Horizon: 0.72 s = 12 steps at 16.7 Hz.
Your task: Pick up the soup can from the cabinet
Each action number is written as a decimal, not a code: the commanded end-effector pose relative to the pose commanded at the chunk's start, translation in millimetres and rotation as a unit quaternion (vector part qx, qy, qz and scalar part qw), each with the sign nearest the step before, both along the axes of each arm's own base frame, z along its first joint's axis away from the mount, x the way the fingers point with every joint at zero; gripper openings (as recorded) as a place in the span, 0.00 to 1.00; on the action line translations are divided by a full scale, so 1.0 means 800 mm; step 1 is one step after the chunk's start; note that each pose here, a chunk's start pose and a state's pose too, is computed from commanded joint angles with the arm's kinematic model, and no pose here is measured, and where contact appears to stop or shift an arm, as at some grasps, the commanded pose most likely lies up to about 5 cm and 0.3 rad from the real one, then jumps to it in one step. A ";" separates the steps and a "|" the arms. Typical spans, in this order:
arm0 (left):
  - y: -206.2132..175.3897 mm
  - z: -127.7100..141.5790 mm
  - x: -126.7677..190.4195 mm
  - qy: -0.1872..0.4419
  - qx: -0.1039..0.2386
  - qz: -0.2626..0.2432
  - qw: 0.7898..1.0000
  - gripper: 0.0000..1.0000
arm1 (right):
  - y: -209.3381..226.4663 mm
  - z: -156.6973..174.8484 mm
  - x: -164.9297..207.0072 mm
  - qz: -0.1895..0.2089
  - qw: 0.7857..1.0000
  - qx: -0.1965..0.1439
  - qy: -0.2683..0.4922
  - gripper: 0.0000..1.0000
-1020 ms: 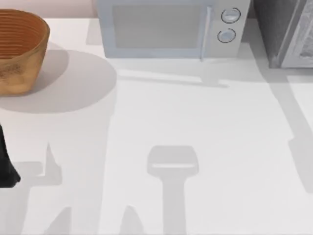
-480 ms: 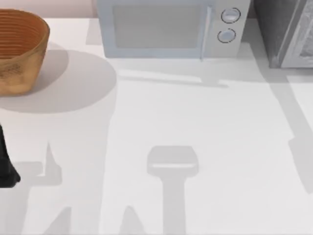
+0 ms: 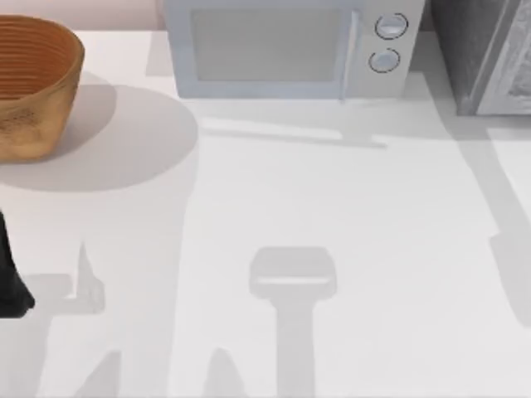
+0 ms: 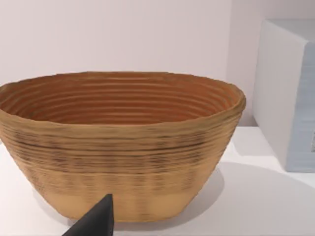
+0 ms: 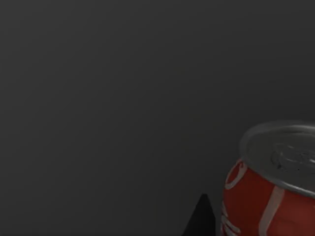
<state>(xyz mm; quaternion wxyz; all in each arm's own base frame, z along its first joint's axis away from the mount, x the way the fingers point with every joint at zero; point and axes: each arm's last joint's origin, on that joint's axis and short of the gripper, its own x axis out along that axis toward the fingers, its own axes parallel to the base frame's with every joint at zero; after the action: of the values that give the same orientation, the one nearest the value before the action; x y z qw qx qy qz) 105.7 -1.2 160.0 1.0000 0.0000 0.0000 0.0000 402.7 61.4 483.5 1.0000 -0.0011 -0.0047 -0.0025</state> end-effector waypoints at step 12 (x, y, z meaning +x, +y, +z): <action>0.000 0.000 0.000 0.000 0.000 0.000 1.000 1.00 | 0.008 0.025 -0.048 0.001 1.000 -0.001 0.000 0.00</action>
<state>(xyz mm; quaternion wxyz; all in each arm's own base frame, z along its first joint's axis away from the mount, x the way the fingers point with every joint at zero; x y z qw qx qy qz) 105.7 -1.2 160.0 1.0000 0.0000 0.0000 0.0000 364.0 67.5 503.2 1.0000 -0.0020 -0.0045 -0.0011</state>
